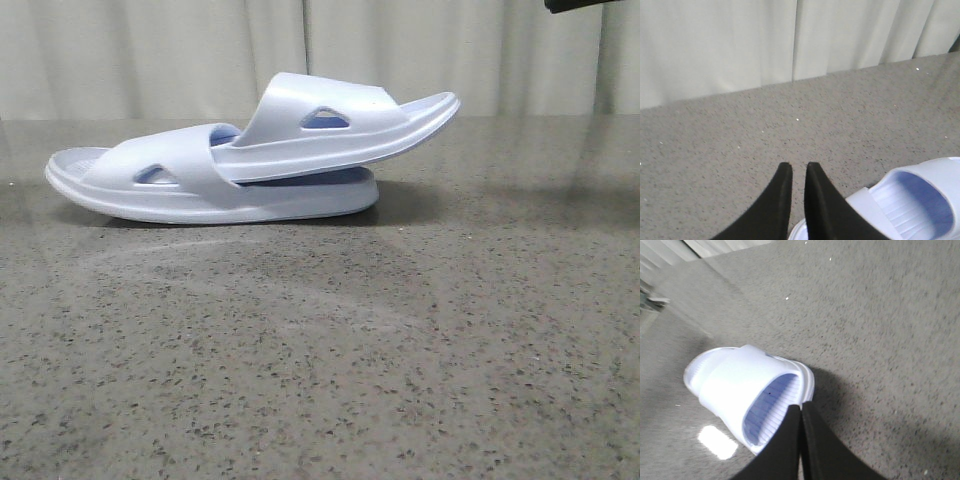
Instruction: Insert blue slippers together front up
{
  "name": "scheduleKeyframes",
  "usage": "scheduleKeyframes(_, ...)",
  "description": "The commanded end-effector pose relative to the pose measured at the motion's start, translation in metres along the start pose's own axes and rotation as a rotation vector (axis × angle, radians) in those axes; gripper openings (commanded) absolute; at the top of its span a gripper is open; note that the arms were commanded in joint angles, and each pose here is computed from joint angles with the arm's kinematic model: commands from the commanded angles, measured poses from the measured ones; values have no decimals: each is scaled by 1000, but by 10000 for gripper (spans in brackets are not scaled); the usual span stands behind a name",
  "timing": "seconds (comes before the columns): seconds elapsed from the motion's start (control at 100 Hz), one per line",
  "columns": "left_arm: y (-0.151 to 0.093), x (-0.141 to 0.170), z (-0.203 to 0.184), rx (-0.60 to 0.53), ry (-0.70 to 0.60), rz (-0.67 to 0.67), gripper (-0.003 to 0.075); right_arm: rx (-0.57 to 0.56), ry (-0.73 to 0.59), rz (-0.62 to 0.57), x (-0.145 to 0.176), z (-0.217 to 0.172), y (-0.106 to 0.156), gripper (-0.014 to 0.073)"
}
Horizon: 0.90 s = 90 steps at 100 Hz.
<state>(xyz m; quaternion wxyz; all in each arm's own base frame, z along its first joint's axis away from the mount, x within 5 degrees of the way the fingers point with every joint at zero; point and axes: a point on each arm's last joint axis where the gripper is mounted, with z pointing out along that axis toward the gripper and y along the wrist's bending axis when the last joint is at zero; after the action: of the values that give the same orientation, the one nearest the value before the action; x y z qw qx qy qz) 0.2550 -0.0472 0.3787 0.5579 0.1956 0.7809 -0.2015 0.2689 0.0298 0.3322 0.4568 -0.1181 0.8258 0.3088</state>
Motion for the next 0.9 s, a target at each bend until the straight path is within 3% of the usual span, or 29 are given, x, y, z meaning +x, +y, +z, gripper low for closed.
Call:
scheduleKeyframes(0.0,-14,-13,-17,-85,-116,43,15,67,-112,-139,-9,-14,33,-85)
scheduleKeyframes(0.1,-23,-3,-28,-163,-166,49,15,135,-193,-212,1,-24,56,-85)
scheduleKeyframes(0.23,-39,17,-43,-175,-185,85,15,190,-256,-265,28,-43,70,-85)
scheduleKeyframes(0.39,-48,47,-62,-188,-203,40,15,256,-312,-266,70,-68,69,-85)
scheduleKeyframes(0.62,-58,95,-92,-208,-257,-20,15,237,-368,-239,131,-94,70,-78)
scheduleKeyframes(0.89,-67,145,-112,-189,-315,-115,15,234,-363,-235,168,-96,63,-79)
